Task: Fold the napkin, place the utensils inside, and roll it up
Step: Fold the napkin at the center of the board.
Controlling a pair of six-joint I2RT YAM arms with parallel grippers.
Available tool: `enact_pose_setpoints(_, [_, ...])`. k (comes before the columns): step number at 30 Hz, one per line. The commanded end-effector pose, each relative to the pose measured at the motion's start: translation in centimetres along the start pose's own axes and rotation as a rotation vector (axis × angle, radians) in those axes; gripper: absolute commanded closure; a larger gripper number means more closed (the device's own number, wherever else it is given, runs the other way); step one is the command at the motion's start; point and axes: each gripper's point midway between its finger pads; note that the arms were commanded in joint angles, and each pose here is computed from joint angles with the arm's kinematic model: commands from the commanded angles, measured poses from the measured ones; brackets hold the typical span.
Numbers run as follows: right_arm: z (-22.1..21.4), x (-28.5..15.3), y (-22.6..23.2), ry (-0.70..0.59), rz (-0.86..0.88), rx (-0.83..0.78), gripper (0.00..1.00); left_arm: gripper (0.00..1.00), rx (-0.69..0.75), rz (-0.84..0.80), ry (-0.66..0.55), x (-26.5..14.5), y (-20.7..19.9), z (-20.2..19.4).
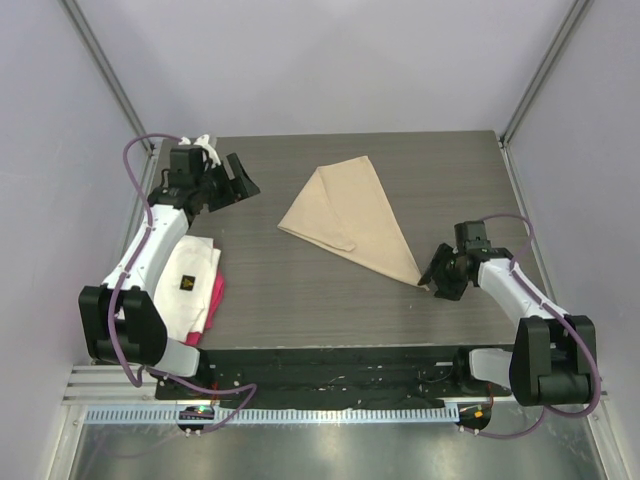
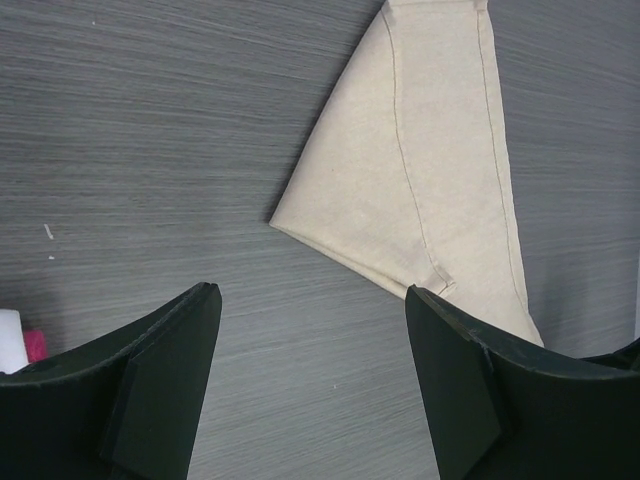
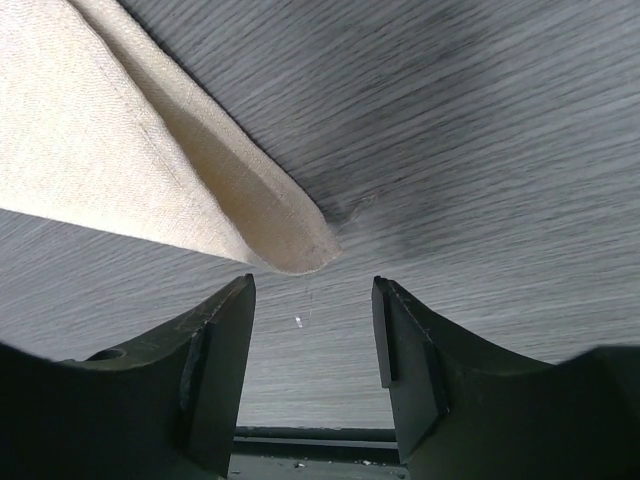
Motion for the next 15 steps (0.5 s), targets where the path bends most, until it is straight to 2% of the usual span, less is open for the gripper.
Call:
enact_pose_setpoints(1, [0.9, 0.5, 0.1, -0.031, 0.004, 0.015, 0.43, 0.21, -0.008, -0.02, 0.0, -0.1, -0.2, 0.2])
enact_pose_setpoints(15, [1.0, 1.6, -0.7, -0.038, -0.03, 0.027, 0.43, 0.21, -0.009, -0.027, -0.009, -0.5, -0.3, 0.5])
Point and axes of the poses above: each gripper's point midway between its finger pads, its own x axis out along the fingers, its own y axis along the line the jaws close on, z = x × y, and after that the axes turned 12 degrees about -x, right-handed
